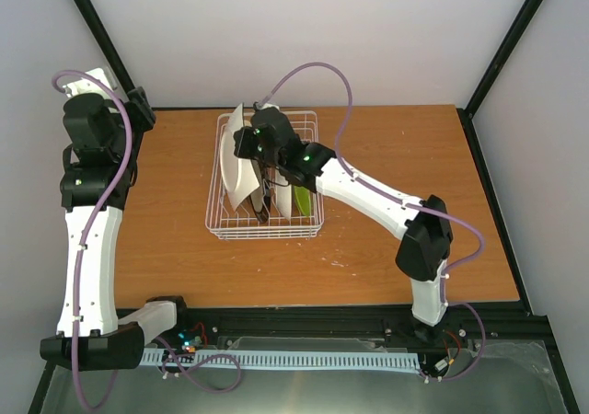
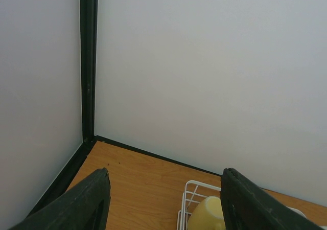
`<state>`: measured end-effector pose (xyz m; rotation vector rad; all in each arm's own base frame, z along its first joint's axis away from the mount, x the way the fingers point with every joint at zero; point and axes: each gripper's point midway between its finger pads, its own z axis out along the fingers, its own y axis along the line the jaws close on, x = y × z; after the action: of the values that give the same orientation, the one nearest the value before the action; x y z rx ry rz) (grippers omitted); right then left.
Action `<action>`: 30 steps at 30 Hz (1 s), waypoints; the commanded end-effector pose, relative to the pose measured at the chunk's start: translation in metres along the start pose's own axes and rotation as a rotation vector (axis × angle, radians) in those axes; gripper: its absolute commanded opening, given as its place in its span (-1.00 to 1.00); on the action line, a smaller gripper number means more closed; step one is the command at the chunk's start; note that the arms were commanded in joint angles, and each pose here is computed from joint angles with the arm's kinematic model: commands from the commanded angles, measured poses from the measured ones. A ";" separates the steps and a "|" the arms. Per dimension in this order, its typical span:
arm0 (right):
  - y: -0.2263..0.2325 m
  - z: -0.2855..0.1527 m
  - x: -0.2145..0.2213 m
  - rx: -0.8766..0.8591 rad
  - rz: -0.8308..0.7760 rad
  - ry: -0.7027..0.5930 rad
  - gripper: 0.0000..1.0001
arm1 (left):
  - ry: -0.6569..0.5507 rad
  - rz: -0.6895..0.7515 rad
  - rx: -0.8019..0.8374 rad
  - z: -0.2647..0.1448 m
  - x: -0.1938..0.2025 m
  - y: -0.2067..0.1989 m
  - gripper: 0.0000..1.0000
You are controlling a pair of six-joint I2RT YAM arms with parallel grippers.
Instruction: Load the mixed dishes into the dish rack
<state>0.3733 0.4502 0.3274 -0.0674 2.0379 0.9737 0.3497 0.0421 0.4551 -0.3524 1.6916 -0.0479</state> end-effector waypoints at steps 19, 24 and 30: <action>0.013 -0.006 -0.011 0.029 0.183 -0.055 -0.94 | -0.052 0.005 -0.008 -0.011 -0.016 0.002 0.18; 0.006 0.000 0.002 0.077 0.176 -0.065 -0.95 | -0.052 0.007 -0.011 -0.011 -0.017 0.002 0.19; 0.004 0.017 0.023 0.111 0.184 -0.044 -0.94 | -0.050 0.010 -0.010 -0.011 -0.017 0.002 0.19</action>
<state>0.3594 0.4585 0.2641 0.1062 2.2314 0.8543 0.3489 0.0429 0.4556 -0.3558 1.6893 -0.0438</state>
